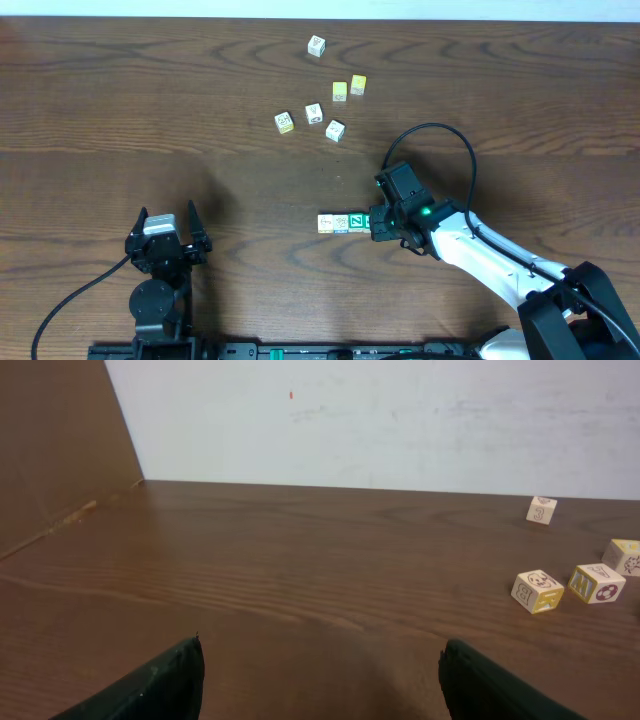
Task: Lift 4 blocks
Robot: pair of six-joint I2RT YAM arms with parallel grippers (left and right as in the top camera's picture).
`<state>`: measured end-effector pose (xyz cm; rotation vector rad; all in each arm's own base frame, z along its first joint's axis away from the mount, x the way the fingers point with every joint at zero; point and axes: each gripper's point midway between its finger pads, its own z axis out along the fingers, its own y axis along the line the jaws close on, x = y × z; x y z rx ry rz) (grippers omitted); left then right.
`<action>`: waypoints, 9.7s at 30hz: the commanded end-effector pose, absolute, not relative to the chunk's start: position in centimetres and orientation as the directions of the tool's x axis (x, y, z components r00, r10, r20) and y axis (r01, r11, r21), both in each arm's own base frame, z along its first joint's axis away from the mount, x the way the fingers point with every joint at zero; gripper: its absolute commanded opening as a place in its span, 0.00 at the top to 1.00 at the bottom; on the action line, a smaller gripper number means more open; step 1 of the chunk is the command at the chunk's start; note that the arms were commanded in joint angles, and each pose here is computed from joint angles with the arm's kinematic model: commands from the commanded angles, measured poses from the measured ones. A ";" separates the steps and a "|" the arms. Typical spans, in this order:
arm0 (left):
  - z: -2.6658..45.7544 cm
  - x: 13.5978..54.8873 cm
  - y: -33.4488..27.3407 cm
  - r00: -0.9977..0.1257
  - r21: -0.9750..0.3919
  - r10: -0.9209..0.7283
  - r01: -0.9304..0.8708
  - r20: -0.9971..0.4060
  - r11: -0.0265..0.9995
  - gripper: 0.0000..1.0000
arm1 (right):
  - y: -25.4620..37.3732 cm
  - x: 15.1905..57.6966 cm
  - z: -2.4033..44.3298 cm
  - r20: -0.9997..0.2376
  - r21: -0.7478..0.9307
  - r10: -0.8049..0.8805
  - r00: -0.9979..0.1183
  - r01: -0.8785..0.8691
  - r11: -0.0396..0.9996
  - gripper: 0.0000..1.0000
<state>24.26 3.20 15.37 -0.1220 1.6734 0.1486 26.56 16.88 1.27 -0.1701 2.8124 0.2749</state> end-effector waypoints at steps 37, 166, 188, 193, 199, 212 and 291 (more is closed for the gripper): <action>20.7 23.8 -1.7 -0.116 -0.215 -0.204 0.090 -0.972 0.973 0.25 | 14.3 28.2 3.1 -0.358 0.139 -0.059 -0.932 -0.116 0.984 0.99; 11.4 25.5 -12.8 -0.816 -0.385 0.086 0.359 -0.571 0.850 0.73 | 11.8 28.2 9.6 -0.435 0.100 -0.047 -0.899 -0.100 0.990 0.99; 9.2 25.8 -10.8 -0.871 -0.349 -0.007 0.190 -0.492 0.918 0.93 | 11.4 28.2 9.6 -0.372 0.253 0.064 -0.926 -0.035 0.967 0.99; 7.1 25.8 -12.0 -0.901 -0.355 0.026 0.198 -0.434 0.914 0.93 | 11.3 28.1 9.1 -0.359 0.241 0.063 -0.931 -0.027 0.970 0.99; 4.9 26.4 -13.8 -0.924 -0.383 0.013 0.171 -0.382 0.908 0.93 | 10.4 28.3 8.0 -0.340 0.196 0.066 -0.938 -0.002 0.981 0.99; 4.2 26.0 -15.1 -0.927 -0.385 0.051 0.204 -0.371 0.900 0.93 | 10.5 28.2 5.8 -0.289 0.188 0.048 -0.956 -0.008 0.982 0.99; 1.3 25.3 -17.3 -0.952 -0.450 -0.014 0.132 -0.306 0.883 0.93 | 13.5 25.0 0.9 -0.143 0.277 0.018 -0.990 -0.023 0.961 0.99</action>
